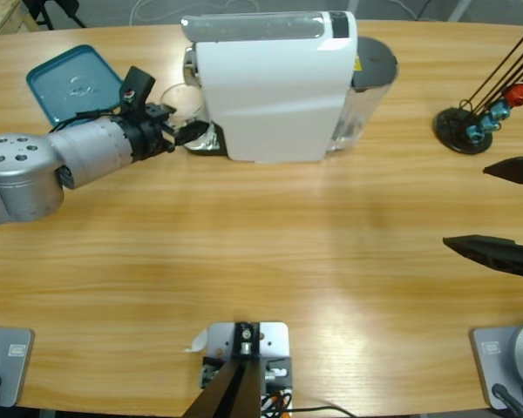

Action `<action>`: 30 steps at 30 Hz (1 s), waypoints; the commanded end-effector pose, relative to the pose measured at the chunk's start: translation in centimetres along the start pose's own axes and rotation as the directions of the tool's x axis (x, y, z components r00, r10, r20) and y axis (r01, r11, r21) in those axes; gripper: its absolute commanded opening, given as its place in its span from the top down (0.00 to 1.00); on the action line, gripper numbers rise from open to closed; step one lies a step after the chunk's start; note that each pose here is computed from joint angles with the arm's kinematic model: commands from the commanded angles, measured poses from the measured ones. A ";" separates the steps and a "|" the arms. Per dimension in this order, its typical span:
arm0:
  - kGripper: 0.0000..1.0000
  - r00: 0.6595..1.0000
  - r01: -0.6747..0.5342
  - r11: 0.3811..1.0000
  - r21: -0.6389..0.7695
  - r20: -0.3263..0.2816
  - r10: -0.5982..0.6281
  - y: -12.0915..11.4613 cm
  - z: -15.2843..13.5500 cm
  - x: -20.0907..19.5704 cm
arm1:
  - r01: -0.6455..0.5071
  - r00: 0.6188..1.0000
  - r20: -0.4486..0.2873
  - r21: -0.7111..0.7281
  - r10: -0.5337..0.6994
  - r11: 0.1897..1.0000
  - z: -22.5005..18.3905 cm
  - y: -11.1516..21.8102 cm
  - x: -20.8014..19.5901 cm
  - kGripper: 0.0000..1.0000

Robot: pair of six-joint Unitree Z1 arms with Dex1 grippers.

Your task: Pour coffee

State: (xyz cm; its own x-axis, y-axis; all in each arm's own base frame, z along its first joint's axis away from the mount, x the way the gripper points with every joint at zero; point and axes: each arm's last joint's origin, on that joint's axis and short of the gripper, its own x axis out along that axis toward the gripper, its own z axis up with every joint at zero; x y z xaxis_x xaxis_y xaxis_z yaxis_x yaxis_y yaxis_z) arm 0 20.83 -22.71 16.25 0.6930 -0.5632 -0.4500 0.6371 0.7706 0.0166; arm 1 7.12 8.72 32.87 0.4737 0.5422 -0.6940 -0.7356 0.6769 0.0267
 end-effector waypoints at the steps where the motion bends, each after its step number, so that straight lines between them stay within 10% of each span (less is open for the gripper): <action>1: 0.52 0.999 0.025 0.999 0.020 -0.042 -0.024 -0.5 -1.3 1.7 | 0.001 1.000 0.005 -0.001 -0.001 1.000 -0.7 -0.2 -0.8 0.02; 4: 0.51 0.999 0.031 0.999 0.020 -0.045 -0.031 -0.5 -1.4 1.8 | 0.001 1.000 0.005 -0.001 -0.001 1.000 -0.8 -0.2 -0.9 0.02; 6: 0.15 0.998 0.033 0.999 0.016 -0.045 -0.032 -0.5 -1.4 1.8 | 0.001 1.000 0.006 -0.001 -0.001 1.000 -0.8 -0.2 -0.9 0.02; 8: 0.02 0.998 0.033 0.999 0.014 -0.048 -0.032 -0.5 -1.5 1.6 | 0.001 1.000 0.005 -0.001 -0.001 1.000 -0.8 -0.2 -0.9 0.02; 30: 0.00 0.997 0.037 0.999 0.003 -0.072 -0.037 0.6 -2.7 -5.0 | 0.003 1.000 0.016 0.003 -0.003 1.000 -0.4 -0.2 -1.1 0.02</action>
State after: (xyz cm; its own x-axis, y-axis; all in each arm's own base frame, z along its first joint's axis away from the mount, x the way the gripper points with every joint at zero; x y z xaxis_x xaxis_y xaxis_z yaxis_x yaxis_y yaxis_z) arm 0 19.29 -21.02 15.29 0.6604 -0.5586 -0.5019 0.6516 0.7584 0.0133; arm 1 6.76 8.27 32.93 0.4744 0.5430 -0.6929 -0.7358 0.6766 0.0265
